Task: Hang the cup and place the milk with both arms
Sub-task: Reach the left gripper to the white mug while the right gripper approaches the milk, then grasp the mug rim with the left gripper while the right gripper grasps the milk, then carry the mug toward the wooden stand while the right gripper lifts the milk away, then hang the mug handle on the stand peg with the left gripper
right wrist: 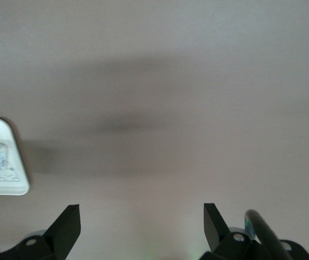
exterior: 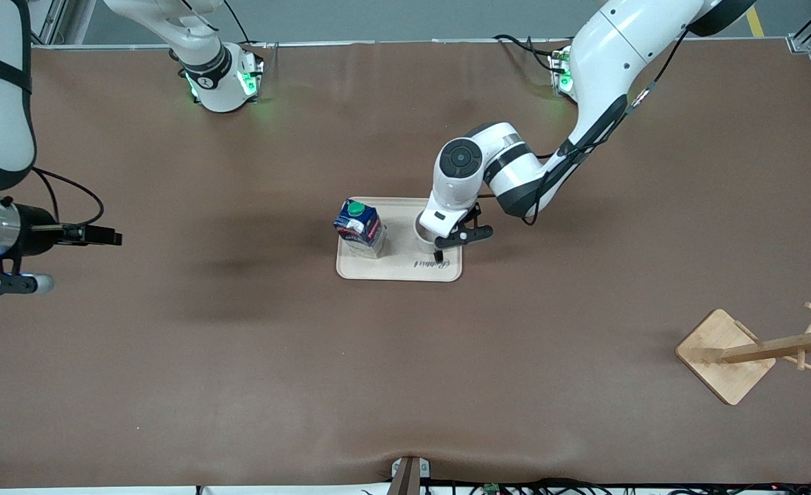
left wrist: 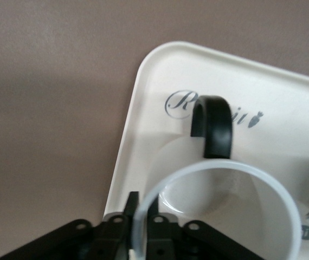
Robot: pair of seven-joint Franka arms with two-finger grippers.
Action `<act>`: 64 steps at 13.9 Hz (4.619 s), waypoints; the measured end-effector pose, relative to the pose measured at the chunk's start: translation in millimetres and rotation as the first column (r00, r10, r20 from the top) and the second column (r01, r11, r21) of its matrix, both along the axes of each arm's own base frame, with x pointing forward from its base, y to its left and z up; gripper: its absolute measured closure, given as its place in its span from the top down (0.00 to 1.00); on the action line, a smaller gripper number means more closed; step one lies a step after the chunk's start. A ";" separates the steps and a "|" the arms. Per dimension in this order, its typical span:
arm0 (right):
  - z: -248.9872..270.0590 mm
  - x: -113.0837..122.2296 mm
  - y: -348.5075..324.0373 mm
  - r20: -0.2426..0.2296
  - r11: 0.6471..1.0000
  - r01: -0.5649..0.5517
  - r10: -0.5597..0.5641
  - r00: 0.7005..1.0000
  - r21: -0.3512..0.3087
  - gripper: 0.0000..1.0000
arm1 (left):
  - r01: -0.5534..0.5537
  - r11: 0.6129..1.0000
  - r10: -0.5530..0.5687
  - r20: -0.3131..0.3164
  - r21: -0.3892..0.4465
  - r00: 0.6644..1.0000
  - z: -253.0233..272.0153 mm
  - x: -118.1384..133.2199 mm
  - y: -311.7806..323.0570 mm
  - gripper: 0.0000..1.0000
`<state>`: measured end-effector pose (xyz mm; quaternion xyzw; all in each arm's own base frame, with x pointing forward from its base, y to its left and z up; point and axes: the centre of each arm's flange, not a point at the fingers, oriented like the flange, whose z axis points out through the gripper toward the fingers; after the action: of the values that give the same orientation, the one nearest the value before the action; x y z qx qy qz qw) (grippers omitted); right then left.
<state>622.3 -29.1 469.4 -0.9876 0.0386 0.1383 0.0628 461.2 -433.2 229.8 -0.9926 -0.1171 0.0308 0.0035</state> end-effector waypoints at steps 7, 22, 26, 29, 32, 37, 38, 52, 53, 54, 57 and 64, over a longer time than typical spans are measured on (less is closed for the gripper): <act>-10.3 -11.5 184.7 -0.007 0.998 -0.038 0.038 0.999 -0.046 1.00 | -0.100 0.995 0.101 0.101 -0.013 0.990 67.2 66.7 38.0 0.05; -81.8 -103.4 413.4 0.064 0.937 0.336 -0.331 0.941 -0.098 1.00 | 0.181 0.980 -0.185 0.042 0.088 0.982 265.2 154.2 278.4 0.05; -102.8 -114.7 427.1 0.099 0.926 0.371 -0.363 0.927 -0.075 1.00 | 0.303 0.948 -0.305 0.004 0.101 0.952 278.6 160.2 356.2 0.05; -122.8 -124.2 433.2 0.129 0.922 0.383 -0.374 0.918 -0.053 1.00 | 0.363 0.927 -0.364 -0.008 0.092 0.931 280.7 164.9 418.9 0.05; -126.0 -128.9 435.9 0.127 0.907 0.416 -0.407 0.905 -0.060 0.71 | 0.411 0.907 -0.412 0.001 0.090 0.911 289.5 167.1 463.8 0.05; -104.2 -121.6 420.2 0.070 0.884 0.445 -0.440 0.895 -0.139 0.69 | 0.441 0.892 -0.448 0.068 0.100 0.891 285.1 175.2 527.1 0.05; -84.0 -112.4 407.5 0.037 0.876 0.448 -0.449 0.893 -0.177 0.69 | 0.438 0.894 -0.445 0.077 0.097 0.892 281.1 177.4 532.8 0.05; -22.3 5.0 -9.3 0.023 0.989 0.130 -0.128 0.991 -0.065 0.58 | 0.501 0.858 -0.513 0.142 0.110 0.847 282.2 189.3 574.2 0.05; -33.5 3.5 -24.3 0.029 0.990 0.123 -0.122 0.992 -0.062 0.58 | 0.508 0.855 -0.519 0.144 0.107 0.842 281.3 190.7 577.5 0.05; -48.2 1.5 -37.4 0.037 0.991 0.120 -0.118 0.992 -0.058 0.58 | 0.511 0.853 -0.522 0.146 0.104 0.841 279.1 191.9 581.3 0.05; -94.0 -10.5 -71.1 0.035 0.991 0.120 -0.118 0.992 -0.052 0.58 | 0.515 0.852 -0.523 0.145 0.093 0.840 272.0 194.1 591.2 0.05; -129.5 -27.7 -88.9 0.006 0.994 0.102 -0.102 0.995 -0.036 0.58 | 0.536 0.841 -0.541 0.170 0.076 0.824 273.0 189.2 624.2 0.05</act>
<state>594.6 -118.1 340.0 -0.9856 0.0914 0.1323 0.0518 650.5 191.0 502.8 -0.9836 0.1674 -0.0651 0.0136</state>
